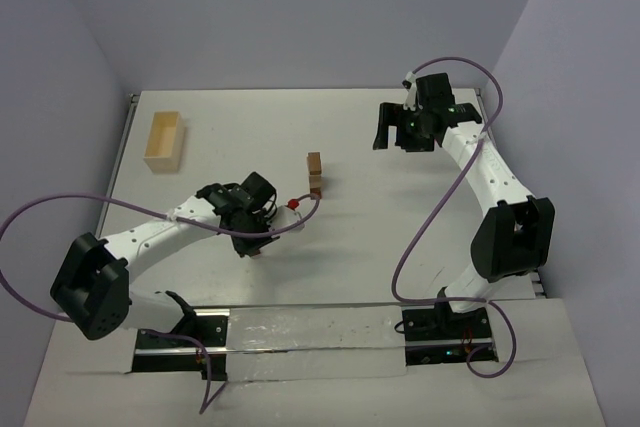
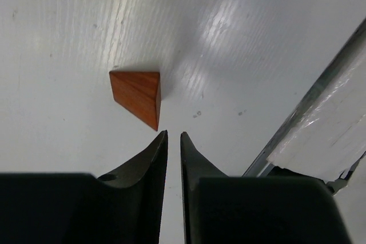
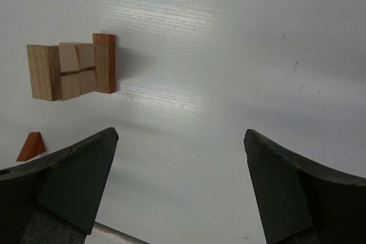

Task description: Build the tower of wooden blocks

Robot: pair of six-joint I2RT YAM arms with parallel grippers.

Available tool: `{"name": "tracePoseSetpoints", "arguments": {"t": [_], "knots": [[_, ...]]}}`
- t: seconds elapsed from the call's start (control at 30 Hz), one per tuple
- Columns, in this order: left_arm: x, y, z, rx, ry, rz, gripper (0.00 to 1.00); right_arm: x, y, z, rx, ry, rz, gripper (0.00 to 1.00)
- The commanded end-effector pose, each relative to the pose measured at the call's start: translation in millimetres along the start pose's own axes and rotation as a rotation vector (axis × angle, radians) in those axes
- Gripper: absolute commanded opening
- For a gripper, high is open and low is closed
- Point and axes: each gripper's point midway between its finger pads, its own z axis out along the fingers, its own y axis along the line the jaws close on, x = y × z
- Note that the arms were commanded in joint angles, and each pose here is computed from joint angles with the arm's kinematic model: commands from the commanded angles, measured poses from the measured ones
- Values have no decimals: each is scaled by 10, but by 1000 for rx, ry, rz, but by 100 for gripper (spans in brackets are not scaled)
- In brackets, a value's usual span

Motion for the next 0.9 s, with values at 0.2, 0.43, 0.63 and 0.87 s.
{"name": "tracePoseSetpoints", "arguments": {"t": [0.2, 0.43, 0.63, 0.87], "knots": [[-307, -51, 88, 39, -57, 2, 21, -29, 31, -4, -21, -2, -18, 100], [-249, 36, 198, -3, -23, -7, 21, -15, 33, -1, -23, 0, -19, 100], [-99, 122, 364, -58, 33, -28, 18, -15, 40, 1, -27, 2, -20, 100], [-29, 161, 407, -85, 52, -39, 16, 5, 39, 18, -29, 8, -18, 100]]}}
